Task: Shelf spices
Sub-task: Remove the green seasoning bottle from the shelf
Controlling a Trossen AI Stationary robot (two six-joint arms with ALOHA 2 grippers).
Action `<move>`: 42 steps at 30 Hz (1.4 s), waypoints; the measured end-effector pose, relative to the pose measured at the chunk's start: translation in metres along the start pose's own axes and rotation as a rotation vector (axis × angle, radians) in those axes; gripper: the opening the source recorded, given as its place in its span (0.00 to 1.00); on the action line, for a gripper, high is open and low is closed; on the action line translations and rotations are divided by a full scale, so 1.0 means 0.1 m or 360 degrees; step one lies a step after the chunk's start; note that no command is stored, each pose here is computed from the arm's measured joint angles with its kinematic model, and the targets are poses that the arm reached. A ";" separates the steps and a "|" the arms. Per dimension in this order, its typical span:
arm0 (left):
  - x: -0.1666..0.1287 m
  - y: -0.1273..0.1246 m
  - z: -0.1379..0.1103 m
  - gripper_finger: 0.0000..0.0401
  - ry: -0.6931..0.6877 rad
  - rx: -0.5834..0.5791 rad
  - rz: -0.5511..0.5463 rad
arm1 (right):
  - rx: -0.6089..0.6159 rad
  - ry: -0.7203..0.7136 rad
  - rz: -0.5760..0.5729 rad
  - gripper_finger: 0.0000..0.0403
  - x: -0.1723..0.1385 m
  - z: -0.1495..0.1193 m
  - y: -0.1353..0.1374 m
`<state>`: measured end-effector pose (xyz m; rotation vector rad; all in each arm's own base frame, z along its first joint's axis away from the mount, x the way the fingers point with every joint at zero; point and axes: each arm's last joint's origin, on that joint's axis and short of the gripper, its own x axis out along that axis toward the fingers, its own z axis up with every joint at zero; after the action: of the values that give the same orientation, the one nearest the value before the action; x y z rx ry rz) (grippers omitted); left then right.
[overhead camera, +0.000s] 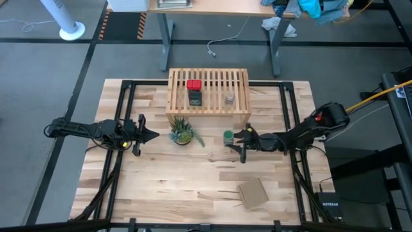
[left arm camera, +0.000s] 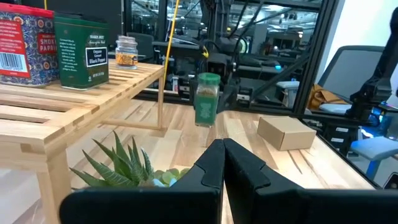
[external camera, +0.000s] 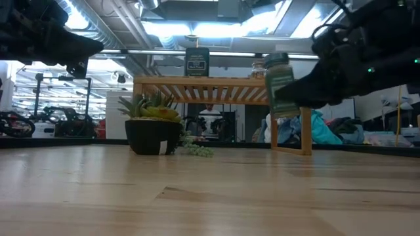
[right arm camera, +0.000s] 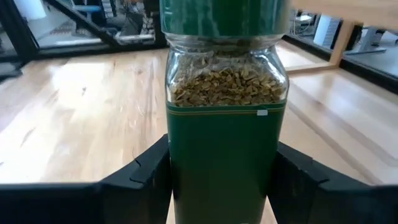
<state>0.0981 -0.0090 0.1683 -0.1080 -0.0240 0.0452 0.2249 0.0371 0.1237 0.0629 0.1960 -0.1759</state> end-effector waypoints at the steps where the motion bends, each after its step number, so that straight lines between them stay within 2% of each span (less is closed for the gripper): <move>1: 0.00 0.00 0.00 0.00 0.0000 0.0000 0.0000 | 0.0000 0.0000 0.0001 0.51 0.04 0.01 0.02; 25: 0.00 0.00 0.00 0.00 0.0000 -0.0001 -0.0001 | -0.0035 0.0089 -0.0012 0.51 0.67 -0.17 0.24; 42: 0.00 0.00 0.00 0.00 0.0001 -0.0030 -0.0001 | -0.0063 0.0049 -0.0058 0.52 1.00 -0.24 0.33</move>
<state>0.0981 -0.0090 0.1683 -0.1270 -0.0240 0.0442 0.3229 0.0551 0.0822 0.0227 0.2315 -0.2073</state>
